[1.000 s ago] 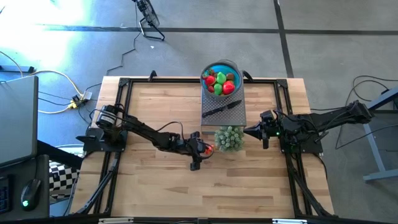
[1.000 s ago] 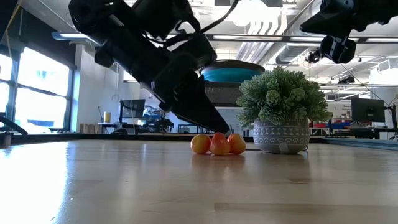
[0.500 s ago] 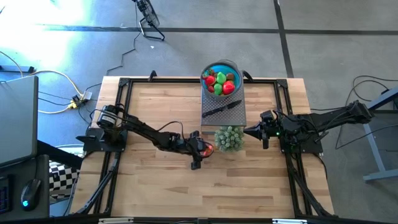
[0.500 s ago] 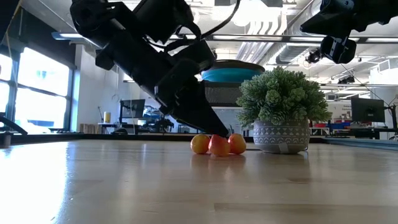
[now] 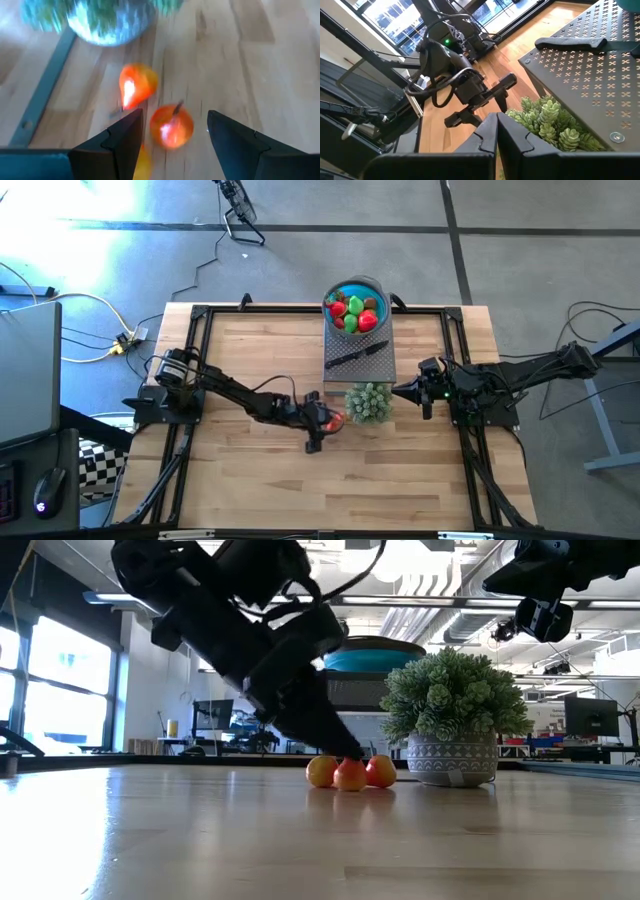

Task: Pick & Place Fruit
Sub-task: Put the orange pear into the blue strainer bowl

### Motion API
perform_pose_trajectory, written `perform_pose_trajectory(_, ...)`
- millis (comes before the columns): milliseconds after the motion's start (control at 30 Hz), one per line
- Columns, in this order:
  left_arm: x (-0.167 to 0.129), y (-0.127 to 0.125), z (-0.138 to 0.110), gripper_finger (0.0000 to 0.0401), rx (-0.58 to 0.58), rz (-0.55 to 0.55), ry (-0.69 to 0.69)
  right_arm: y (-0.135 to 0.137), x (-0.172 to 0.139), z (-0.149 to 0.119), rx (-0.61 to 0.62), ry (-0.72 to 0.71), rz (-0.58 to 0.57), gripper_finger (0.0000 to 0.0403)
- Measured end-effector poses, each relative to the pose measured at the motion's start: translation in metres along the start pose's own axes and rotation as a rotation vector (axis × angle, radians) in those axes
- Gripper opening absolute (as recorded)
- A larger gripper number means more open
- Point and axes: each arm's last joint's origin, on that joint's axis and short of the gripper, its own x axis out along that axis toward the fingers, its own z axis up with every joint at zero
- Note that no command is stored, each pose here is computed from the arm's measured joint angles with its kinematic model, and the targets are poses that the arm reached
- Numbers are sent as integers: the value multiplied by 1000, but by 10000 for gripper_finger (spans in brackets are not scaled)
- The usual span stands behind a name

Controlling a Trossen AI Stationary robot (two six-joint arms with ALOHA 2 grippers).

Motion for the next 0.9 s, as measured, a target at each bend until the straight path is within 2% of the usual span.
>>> perform_pose_trajectory(233,-1,1,-4,216,9,13,45,0,0,0,0,0,0,3)
perform_pose_trajectory(900,2,0,-4,216,3,0,22,-1,0,-1,-3,7,-7,2)
